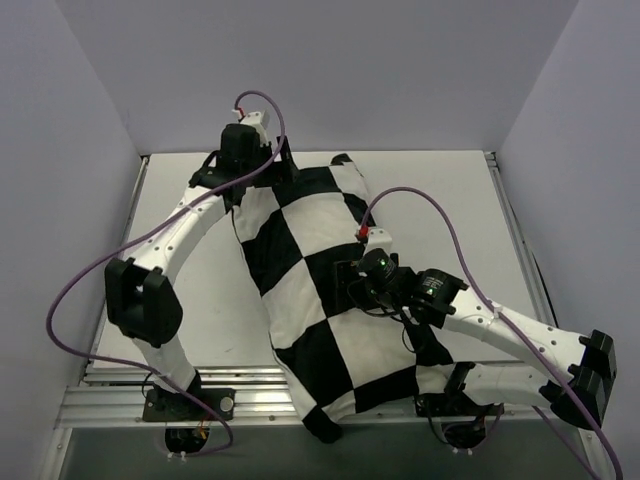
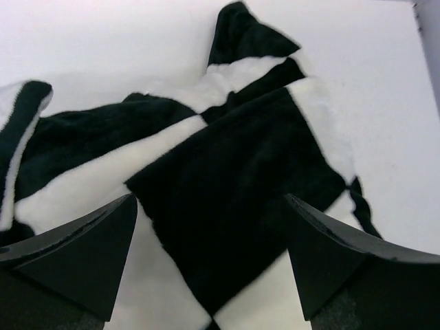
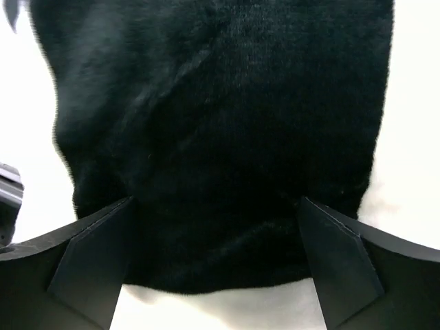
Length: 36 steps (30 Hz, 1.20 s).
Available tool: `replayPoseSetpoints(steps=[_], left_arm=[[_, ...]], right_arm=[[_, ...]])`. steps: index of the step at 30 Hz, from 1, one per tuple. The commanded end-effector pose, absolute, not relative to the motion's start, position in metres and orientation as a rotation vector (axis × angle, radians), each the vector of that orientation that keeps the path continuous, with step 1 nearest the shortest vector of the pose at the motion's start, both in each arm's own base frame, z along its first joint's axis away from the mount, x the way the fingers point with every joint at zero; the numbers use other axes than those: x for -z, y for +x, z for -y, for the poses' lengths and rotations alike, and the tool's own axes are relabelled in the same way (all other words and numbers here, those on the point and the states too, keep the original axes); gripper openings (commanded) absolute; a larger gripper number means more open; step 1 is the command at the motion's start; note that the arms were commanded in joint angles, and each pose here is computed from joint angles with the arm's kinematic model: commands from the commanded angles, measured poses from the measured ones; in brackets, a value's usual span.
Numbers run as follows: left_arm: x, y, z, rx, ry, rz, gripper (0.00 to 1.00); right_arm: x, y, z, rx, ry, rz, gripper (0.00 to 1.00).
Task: Remove the pillowcase from the pillow
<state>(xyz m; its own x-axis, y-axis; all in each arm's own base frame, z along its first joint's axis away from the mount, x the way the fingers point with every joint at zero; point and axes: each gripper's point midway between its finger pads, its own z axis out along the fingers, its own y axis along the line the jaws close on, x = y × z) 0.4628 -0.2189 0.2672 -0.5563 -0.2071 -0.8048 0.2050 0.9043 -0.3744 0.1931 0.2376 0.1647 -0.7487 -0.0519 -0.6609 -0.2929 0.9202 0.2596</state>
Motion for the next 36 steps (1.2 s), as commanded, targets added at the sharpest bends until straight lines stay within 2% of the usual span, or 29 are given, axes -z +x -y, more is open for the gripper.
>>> replayPoseSetpoints(steps=[1, 4, 6, 7, 9, 10, 16, 20, 23, 28, 32, 36], left_arm=[[-0.244, 0.478, 0.232, 0.581, 0.057, -2.145, 0.94], [-0.183, 0.46, 0.223, 0.56, -0.026, -2.284, 0.95], [-0.187, 0.445, 0.219, 0.616, -0.076, -2.234, 0.95], [-0.143, 0.416, 0.21, 0.618, -0.146, -2.326, 0.95], [-0.152, 0.392, 0.204, 0.677, -0.218, -2.275, 0.95], [-0.116, 0.362, 0.194, 0.659, -0.251, -2.355, 0.95], [-0.133, 0.28, 0.175, 0.748, -0.252, -2.321, 0.95], [-0.193, 0.244, 0.16, 0.779, -0.183, -2.191, 0.95], [-0.235, 0.225, 0.146, 0.76, -0.15, -2.106, 0.95], [-0.262, 0.218, 0.113, 0.585, -0.155, -2.036, 0.95], [-0.257, 0.246, 0.104, 0.462, -0.168, -2.049, 0.95], [-0.255, 0.295, 0.12, 0.458, -0.159, -2.027, 0.95]], right_arm=[[-0.131, 0.192, -0.223, -0.425, -0.16, -2.484, 0.93], [-0.106, 0.213, -0.204, -0.388, -0.085, -2.522, 0.91], [-0.097, 0.23, -0.193, -0.36, -0.037, -2.521, 0.91], [-0.096, 0.239, -0.188, -0.348, -0.032, -2.515, 0.91], [-0.096, 0.268, -0.173, -0.334, 0.055, -2.495, 0.9], [-0.097, 0.279, -0.169, -0.33, 0.078, -2.49, 0.9], [-0.124, 0.361, -0.145, -0.157, 0.138, -2.384, 0.91], [-0.167, 0.394, -0.146, -0.147, 0.137, -2.273, 0.92], [-0.207, 0.402, -0.152, -0.171, 0.108, -2.18, 0.92], [-0.248, 0.368, -0.193, -0.186, -0.04, -2.087, 0.92], [-0.253, 0.332, -0.222, -0.256, -0.081, -2.074, 0.92], [-0.227, 0.293, -0.252, -0.306, -0.158, -2.114, 0.91]])
